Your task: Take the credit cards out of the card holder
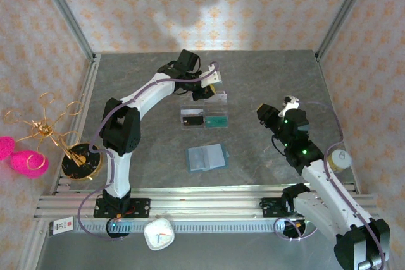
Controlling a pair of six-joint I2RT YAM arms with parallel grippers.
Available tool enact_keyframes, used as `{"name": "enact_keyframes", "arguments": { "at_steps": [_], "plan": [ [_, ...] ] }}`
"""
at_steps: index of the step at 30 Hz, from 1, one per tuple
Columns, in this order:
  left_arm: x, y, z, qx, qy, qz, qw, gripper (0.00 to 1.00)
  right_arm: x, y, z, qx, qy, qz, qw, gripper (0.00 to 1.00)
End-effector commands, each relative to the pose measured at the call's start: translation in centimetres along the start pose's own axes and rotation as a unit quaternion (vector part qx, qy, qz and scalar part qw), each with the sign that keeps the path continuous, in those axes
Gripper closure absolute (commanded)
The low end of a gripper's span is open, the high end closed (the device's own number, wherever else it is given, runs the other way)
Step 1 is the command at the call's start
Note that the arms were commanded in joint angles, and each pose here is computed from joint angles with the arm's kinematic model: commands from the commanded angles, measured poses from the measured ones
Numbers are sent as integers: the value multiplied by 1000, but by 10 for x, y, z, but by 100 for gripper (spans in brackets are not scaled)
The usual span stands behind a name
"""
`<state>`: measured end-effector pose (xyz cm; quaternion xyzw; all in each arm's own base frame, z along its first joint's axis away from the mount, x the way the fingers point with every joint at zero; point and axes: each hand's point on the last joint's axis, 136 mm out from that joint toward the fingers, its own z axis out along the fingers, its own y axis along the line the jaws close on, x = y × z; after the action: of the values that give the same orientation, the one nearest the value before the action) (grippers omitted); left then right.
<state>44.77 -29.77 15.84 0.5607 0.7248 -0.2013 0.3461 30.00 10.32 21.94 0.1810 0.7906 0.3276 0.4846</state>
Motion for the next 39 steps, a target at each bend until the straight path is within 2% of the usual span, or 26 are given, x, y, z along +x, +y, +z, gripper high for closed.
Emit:
{"name": "enact_keyframes", "arguments": {
  "at_steps": [1,4,9,13,15,18,20,22,25,28,29,32,35,39],
  "plan": [
    [-16,11,-13,-29,-24,-1,999,84,-8,11,-2,-23,-12,-6,1000,73],
    [-36,11,-27,-34,-59,-7,998,83,-2,17,1,-42,6,-14,999,64],
    [-100,4,-80,-40,-187,-28,981,79,38,27,14,-79,90,-42,992,58],
    [-137,-22,-133,-39,-319,-79,944,72,85,32,18,-74,145,-89,983,56],
    [-142,-39,-155,-33,-377,-116,918,69,112,37,18,-77,178,-115,974,55],
    [-129,-72,-176,-19,-442,-183,878,65,148,44,16,-75,212,-161,961,54],
    [-111,-91,-175,-11,-448,-241,861,65,172,47,14,-70,231,-196,950,55],
    [-90,-110,-163,-9,-428,-281,859,66,192,49,13,-64,244,-232,939,55],
    [-48,-131,-148,-42,-387,-347,854,70,221,51,14,-52,262,-286,920,55],
    [4,-137,-149,-86,-367,-425,823,72,246,54,18,-42,273,-332,902,56],
    [18,-138,-156,-102,-370,-454,804,71,253,55,19,-40,275,-345,897,57],
    [52,-139,-169,-147,-362,-499,774,69,270,60,25,-35,278,-371,885,58],
    [70,-140,-179,-175,-356,-523,755,69,280,64,32,-29,278,-389,878,58],
    [80,-144,-178,-178,-351,-531,751,69,293,55,42,-2,289,-411,864,58]
  ]
}}
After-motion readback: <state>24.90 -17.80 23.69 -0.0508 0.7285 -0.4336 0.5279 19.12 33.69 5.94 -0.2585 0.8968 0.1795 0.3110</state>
